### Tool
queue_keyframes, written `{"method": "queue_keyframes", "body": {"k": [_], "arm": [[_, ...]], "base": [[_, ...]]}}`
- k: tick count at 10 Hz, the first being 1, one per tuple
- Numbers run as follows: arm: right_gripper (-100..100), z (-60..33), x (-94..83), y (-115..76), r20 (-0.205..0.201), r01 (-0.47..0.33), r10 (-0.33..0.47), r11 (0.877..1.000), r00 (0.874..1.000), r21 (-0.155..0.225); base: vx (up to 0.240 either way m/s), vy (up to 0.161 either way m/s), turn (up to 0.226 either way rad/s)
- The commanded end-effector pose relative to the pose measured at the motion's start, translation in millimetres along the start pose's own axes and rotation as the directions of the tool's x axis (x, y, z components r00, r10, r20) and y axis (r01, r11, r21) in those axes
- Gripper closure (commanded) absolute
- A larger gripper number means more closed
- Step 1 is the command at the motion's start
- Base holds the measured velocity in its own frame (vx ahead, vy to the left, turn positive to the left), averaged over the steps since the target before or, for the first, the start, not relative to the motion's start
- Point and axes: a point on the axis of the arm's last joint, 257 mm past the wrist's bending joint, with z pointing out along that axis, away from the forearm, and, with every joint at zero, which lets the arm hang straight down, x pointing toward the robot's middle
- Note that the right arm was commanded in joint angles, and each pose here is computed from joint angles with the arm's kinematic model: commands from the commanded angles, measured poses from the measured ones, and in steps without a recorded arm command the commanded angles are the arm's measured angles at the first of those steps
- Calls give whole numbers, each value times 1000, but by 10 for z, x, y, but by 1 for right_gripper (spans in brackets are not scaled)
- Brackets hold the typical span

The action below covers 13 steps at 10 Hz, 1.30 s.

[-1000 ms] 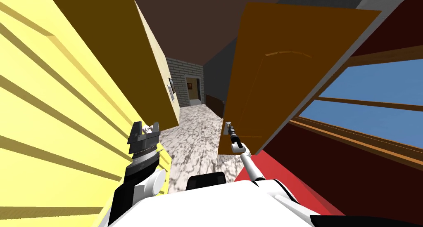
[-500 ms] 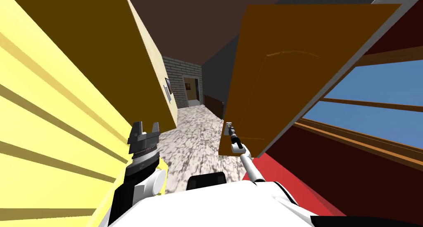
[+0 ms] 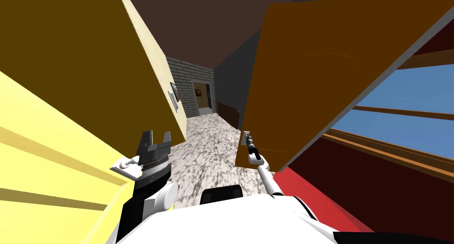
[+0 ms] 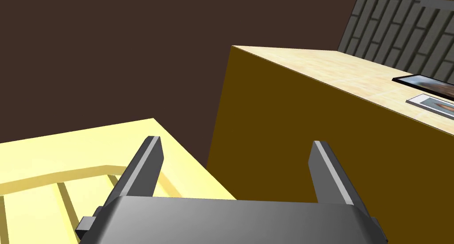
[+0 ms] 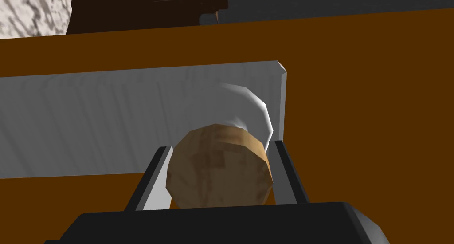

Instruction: Push the door open

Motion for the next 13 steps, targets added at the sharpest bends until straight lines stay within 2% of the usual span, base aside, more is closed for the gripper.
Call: {"method": "queue_keyframes", "body": {"k": [1, 3, 4, 8, 13], "arm": [[100, 9, -95, 37, 19, 4, -4, 1000, 1000, -7], [100, 1, -139, 34, 34, 4, -4, 1000, 999, -7], [100, -9, -110, 16, 28, 3, -3, 1000, 1000, -3], [100, -32, -366, 35, 76, 3, -3, 1000, 997, -7], [100, -106, -770, 34, 153, 3, -2, 1000, 988, -7]], "base": [[184, 85, -100], [170, 83, -78], [64, 41, -30], [182, 49, -48], [210, 83, -69]]}}
